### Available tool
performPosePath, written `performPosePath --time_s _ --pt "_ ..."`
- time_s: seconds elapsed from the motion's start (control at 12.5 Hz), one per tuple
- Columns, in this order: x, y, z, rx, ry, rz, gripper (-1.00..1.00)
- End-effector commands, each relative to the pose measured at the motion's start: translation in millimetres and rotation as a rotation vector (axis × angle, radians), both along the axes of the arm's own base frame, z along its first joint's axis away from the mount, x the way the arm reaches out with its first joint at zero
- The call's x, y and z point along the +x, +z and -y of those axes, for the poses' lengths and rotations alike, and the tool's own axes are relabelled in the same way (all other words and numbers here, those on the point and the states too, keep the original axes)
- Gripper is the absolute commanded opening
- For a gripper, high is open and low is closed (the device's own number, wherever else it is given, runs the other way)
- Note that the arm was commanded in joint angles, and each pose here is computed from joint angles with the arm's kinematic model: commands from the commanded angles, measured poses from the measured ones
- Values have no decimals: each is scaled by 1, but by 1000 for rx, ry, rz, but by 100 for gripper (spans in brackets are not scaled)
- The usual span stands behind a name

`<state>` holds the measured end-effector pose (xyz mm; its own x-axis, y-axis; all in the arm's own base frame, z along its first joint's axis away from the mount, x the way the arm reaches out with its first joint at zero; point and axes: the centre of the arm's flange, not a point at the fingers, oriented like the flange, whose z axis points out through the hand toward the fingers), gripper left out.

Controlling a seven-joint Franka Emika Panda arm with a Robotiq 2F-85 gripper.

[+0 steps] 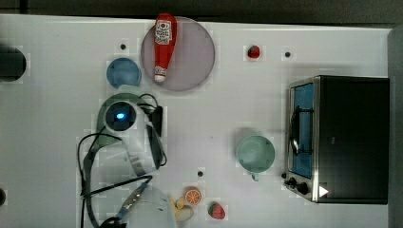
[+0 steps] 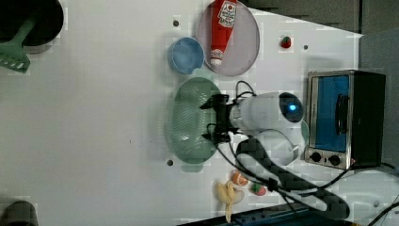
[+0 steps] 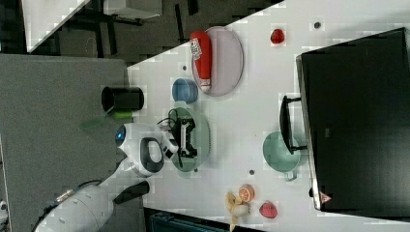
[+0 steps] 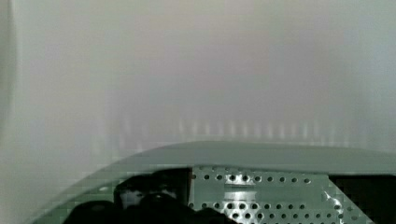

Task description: Drag strainer left to right.

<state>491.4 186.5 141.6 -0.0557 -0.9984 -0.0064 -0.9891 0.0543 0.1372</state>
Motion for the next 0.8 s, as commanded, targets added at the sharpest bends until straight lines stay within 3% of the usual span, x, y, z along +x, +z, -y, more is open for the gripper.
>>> performPosePath --time_s 0.08,0.8 --pt "14 22 47 8 40 46 100" --pt "18 20 147 -37 71 37 100"
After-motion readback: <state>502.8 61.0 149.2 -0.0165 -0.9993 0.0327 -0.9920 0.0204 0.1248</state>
